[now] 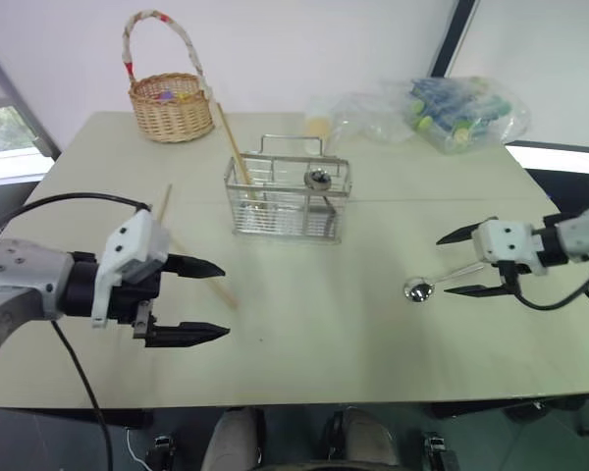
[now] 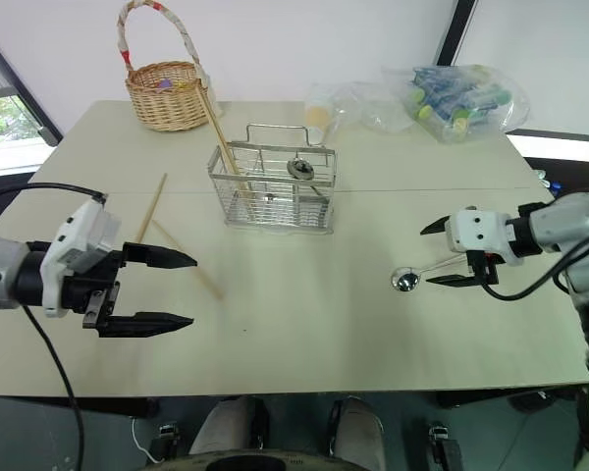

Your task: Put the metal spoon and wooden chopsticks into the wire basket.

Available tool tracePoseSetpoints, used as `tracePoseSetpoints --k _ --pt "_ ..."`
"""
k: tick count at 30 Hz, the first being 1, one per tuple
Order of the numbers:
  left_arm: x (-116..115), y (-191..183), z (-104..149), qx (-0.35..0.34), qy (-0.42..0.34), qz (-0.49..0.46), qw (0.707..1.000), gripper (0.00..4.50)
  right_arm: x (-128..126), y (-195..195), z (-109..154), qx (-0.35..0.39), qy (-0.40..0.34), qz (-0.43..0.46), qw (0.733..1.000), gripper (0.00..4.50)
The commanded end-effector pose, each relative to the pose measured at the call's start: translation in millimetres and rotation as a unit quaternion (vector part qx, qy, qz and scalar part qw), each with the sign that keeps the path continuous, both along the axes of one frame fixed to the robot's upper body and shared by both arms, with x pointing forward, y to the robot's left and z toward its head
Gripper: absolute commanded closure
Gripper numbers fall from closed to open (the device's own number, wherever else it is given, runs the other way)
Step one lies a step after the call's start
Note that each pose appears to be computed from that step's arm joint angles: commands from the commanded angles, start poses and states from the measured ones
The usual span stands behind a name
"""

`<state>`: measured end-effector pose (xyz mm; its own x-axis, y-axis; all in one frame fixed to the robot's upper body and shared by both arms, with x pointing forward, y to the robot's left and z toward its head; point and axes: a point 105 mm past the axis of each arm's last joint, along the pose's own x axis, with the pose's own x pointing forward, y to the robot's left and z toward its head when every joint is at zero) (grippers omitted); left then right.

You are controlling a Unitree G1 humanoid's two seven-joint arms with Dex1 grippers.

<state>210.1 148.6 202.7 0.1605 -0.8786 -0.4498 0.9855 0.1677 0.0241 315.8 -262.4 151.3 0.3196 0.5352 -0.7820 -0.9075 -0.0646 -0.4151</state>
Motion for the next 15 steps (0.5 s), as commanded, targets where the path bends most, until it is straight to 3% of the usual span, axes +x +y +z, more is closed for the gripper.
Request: tracePoseSetpoints --k 1,11,15 --pt "5 -7 6 0.0 -0.028 -0.014 1.0 0.05 9 -2 -3 -0.069 0.004 0.044 0.997 0.0" --pt "7 -15 19 -0.025 -0.049 0.001 0.998 0.05 18 3 -25 -0.104 0.03 0.07 0.992 0.0" --pt "7 -16 22 -0.028 -0.054 0.006 0.998 0.05 33 7 -33 -0.101 -0.006 0.037 0.994 0.0"
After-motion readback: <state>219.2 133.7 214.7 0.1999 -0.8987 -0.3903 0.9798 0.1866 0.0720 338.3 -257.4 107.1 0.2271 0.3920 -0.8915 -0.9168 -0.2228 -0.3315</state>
